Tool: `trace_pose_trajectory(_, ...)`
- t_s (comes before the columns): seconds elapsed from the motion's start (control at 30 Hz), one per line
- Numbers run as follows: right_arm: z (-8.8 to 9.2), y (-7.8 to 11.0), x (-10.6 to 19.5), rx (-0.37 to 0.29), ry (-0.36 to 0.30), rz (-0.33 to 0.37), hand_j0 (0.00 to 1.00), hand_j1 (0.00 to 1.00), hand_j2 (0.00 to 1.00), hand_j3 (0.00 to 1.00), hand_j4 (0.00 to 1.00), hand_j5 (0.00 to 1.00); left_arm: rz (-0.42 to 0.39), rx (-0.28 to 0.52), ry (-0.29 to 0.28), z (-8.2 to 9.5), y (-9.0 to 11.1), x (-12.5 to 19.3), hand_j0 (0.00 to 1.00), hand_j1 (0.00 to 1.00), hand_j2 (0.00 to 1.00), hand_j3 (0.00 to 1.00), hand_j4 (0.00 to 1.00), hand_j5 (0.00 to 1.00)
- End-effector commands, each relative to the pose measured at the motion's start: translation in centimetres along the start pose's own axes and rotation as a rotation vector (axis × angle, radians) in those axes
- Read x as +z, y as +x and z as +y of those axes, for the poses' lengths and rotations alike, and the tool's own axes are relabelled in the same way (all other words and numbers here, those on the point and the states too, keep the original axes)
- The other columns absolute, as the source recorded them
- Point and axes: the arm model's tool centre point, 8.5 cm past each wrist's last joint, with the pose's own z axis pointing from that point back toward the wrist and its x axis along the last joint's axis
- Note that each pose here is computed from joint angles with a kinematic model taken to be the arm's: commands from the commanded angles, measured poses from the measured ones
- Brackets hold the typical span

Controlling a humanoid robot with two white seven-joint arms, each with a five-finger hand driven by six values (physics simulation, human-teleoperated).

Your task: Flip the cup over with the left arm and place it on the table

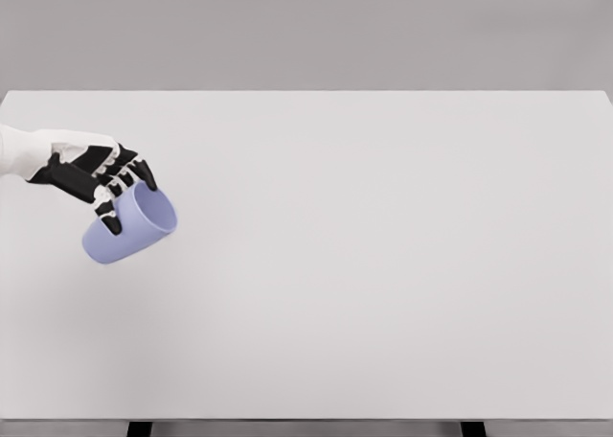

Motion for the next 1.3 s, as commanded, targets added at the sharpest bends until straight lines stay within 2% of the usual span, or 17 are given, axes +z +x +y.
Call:
trace_pose_trajectory(0.0,0.0,0.0,0.0,-0.001,0.0,0.0,1.0,1.0,1.0,1.0,1.0,1.0,-0.059,-0.044,0.011,0.3,0.8,0.2,0.45,0.45,0.45,0.45,0.45,0.45)
trace_pose_trajectory(0.23,0.0,0.0,0.0,-0.001,0.0,0.0,1.0,1.0,1.0,1.0,1.0,1.0,-0.168,-0.109,0.019,0.4,1.5,0.2,0.45,0.45,0.45,0.45,0.45,0.45)
trace_pose_trajectory(0.47,0.0,0.0,0.0,0.0,0.0,0.0,1.0,1.0,1.0,1.0,1.0,1.0,-0.229,-0.201,0.045,0.8,1.4,0.3,0.45,0.45,0.45,0.45,0.45,0.45)
trace_pose_trajectory(0.53,0.0,0.0,0.0,0.0,0.0,0.0,1.0,1.0,1.0,1.0,1.0,1.0,-0.239,-0.236,0.064,1.3,1.2,0.4,0.45,0.45,0.45,0.45,0.45,0.45)
trace_pose_trajectory(0.73,0.0,0.0,0.0,0.0,0.0,0.0,1.0,1.0,1.0,1.0,1.0,1.0,-0.325,-0.272,0.079,1.1,-0.2,0.0,0.45,0.45,0.45,0.45,0.45,0.45)
trace_pose_trajectory(1.03,0.0,0.0,0.0,0.0,0.0,0.0,1.0,1.0,1.0,1.0,1.0,1.0,-0.343,-0.273,0.075,0.9,-0.3,-0.4,0.44,0.44,0.44,0.44,0.44,0.44)
trace_pose_trajectory(1.27,0.0,0.0,0.0,-0.001,0.0,0.0,1.0,1.0,1.0,1.0,1.0,1.0,-0.371,-0.252,0.081,0.8,-1.7,-1.2,0.44,0.44,0.44,0.44,0.44,0.44)
